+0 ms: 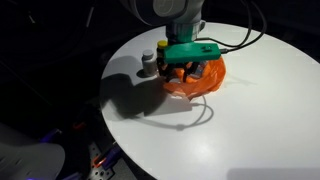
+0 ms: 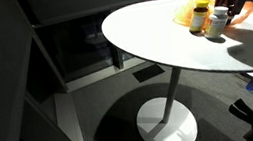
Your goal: Move the bottle from the plastic to the table
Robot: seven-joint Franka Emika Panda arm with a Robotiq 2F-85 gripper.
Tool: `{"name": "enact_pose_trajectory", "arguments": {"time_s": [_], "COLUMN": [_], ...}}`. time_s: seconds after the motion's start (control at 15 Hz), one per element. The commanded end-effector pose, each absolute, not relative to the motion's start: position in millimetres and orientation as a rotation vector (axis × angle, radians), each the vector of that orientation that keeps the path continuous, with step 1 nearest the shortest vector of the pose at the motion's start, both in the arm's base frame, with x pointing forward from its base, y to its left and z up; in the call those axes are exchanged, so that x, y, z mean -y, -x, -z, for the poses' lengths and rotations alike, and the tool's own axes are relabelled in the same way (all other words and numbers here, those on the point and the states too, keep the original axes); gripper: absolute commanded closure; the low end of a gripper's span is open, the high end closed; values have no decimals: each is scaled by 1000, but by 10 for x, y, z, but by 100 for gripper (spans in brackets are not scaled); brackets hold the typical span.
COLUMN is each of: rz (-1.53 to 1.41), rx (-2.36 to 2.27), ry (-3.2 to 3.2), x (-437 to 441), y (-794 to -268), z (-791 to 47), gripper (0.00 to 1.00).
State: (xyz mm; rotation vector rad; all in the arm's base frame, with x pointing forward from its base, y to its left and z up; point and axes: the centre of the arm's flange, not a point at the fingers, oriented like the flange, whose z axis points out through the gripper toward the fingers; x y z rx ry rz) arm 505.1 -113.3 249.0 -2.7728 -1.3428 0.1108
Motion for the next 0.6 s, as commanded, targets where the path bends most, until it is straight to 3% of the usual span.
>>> {"name": "enact_pose_trajectory", "arguments": {"time_s": [0.0,0.13,0.53], "rz": [-95,-92,-135], "rx": [1334,1303,1134], "ry": [2784,2816,2933], "x": [1192,1157,1066], "y": [-5071,-5010,-4812], "z": [-2578,-2711,-3203], "gripper": [65,74,74]}}
